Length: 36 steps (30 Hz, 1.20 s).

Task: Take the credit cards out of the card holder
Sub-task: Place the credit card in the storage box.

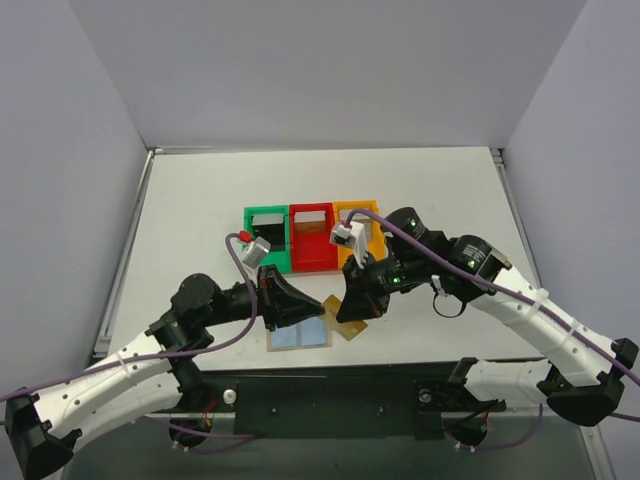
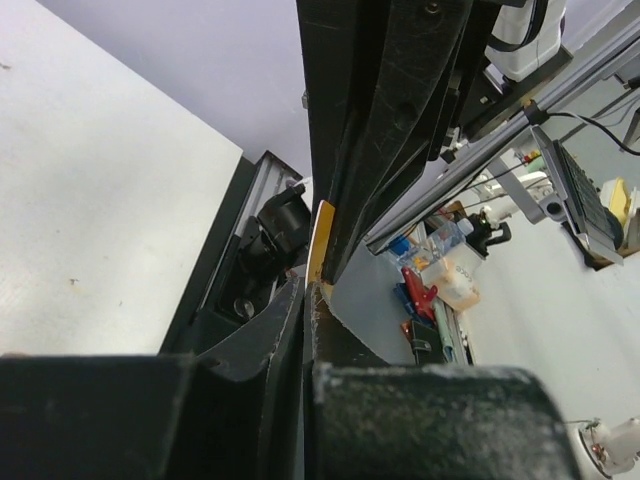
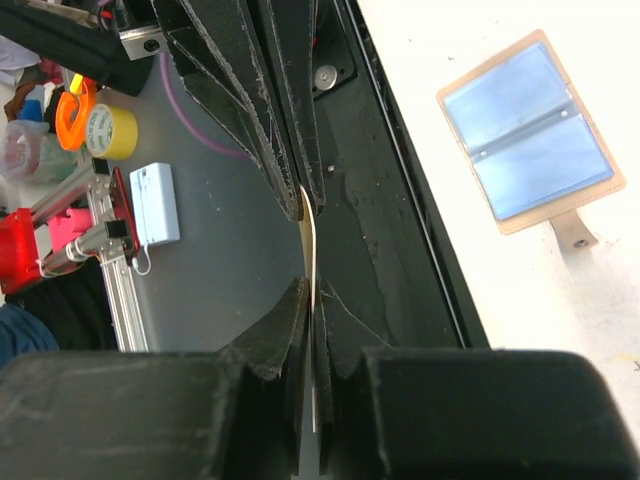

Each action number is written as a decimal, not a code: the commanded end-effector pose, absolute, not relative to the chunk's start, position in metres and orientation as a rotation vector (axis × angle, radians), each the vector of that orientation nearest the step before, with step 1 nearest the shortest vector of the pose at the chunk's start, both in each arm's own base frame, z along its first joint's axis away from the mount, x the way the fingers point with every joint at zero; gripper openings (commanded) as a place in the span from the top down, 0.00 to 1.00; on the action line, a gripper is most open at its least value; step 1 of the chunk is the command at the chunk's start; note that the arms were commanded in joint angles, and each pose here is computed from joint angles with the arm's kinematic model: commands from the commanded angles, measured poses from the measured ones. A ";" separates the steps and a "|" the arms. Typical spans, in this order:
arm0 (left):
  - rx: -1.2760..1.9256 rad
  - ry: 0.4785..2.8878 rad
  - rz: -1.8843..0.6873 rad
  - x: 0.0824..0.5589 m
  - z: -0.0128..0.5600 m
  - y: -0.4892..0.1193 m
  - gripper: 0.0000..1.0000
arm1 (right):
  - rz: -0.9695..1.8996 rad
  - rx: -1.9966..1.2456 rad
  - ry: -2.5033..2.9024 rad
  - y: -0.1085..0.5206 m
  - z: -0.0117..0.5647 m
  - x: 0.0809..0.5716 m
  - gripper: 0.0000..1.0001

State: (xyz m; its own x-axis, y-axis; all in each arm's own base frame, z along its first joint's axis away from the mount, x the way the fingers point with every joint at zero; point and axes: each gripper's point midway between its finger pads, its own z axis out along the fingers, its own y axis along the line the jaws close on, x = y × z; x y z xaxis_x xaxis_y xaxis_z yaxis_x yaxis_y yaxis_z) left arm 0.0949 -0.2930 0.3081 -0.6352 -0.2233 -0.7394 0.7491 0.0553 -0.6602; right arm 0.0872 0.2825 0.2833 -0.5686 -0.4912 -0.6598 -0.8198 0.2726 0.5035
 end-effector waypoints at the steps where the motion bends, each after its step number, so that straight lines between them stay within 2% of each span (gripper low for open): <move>1: 0.594 1.504 -1.710 0.089 0.335 -0.294 0.90 | 1.257 -1.237 2.120 0.288 0.297 0.081 1.00; 13: 0.632 1.489 -1.755 0.081 0.336 -0.294 0.86 | 1.240 -1.244 2.141 0.287 0.293 0.082 1.00; 14: 0.634 1.485 -1.755 0.080 0.336 -0.294 0.88 | 1.240 -1.246 2.144 0.287 0.292 0.082 1.00; 16: 0.639 1.476 -1.756 0.079 0.336 -0.294 1.00 | 1.239 -1.245 2.148 0.288 0.292 0.083 1.00; 18: 0.622 1.478 -1.756 0.080 0.334 -0.293 1.00 | 1.220 -1.227 2.157 0.288 0.291 0.086 0.98; 19: 0.610 1.455 -1.753 0.081 0.338 -0.290 1.00 | 1.198 -1.214 2.164 0.287 0.290 0.089 0.81; 21: 0.561 1.444 -1.733 0.086 0.339 -0.287 1.00 | 1.168 -1.170 2.185 0.287 0.289 0.096 0.61; 23: 0.511 1.430 -1.711 0.091 0.341 -0.282 1.00 | 1.135 -1.125 2.207 0.285 0.287 0.103 0.52; 24: 0.490 1.421 -1.702 0.092 0.341 -0.279 1.00 | 1.125 -1.101 2.213 0.284 0.287 0.108 0.51; 28: 0.363 1.361 -1.668 0.104 0.349 -0.266 1.00 | 1.124 -0.971 2.200 0.284 0.292 0.127 0.51; 36: 0.185 1.312 -1.639 0.119 0.345 -0.248 1.00 | 1.251 -0.812 2.102 0.292 0.312 0.143 0.67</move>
State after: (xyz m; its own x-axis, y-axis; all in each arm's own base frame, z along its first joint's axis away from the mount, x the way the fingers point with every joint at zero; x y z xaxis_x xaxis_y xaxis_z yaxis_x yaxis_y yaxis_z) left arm 0.1123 -0.2616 0.3204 -0.5484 -0.4652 -0.6949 0.7462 0.1028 -0.6577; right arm 0.1327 0.2811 0.2913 -0.6698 -0.3057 -0.6767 -0.7336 0.4133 0.5394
